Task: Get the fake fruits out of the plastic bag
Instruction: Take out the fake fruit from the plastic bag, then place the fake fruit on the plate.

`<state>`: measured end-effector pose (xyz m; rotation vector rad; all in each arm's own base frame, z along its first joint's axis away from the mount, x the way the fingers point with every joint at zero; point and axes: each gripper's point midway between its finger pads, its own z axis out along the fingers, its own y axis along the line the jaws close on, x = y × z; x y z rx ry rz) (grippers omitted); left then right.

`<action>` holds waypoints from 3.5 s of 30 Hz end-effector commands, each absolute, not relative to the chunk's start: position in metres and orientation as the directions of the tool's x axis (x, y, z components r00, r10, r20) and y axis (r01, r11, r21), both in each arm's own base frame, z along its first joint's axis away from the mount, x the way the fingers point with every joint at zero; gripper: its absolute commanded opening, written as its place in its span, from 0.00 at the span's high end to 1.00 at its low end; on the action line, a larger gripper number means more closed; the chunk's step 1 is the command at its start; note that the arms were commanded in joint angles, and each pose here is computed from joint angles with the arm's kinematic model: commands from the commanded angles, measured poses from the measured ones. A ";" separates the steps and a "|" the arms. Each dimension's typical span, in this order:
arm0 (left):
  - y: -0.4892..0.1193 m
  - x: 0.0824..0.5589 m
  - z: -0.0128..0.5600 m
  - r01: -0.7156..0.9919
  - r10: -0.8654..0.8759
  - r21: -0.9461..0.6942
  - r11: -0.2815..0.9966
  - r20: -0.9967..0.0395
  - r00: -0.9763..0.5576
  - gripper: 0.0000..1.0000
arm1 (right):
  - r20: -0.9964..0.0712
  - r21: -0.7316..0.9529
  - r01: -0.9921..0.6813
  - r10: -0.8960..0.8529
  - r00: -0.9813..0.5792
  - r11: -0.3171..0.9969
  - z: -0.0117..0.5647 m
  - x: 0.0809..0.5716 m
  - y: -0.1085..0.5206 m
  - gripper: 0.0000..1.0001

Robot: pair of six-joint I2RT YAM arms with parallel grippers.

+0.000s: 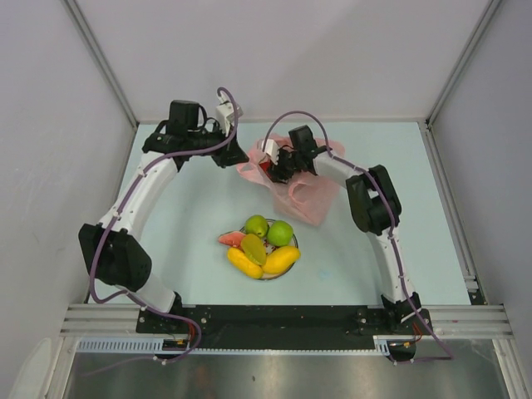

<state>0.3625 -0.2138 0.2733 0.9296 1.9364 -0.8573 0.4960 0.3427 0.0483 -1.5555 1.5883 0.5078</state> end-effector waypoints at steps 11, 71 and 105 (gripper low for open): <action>-0.204 0.386 0.262 0.784 0.268 -0.190 0.591 -0.871 -0.413 1.00 | -0.860 -0.190 -0.962 -0.505 0.067 0.196 0.166 0.476 0.323 0.81; -0.193 0.295 0.303 0.763 0.042 -0.247 0.598 -0.941 -0.337 1.00 | -0.570 0.383 -0.622 -0.356 -0.741 0.683 0.157 0.207 0.327 0.79; -0.193 0.270 0.294 0.773 0.010 -0.284 0.567 -0.936 -0.351 1.00 | -0.541 0.329 -0.610 -0.386 -0.747 0.721 0.117 0.182 0.326 0.29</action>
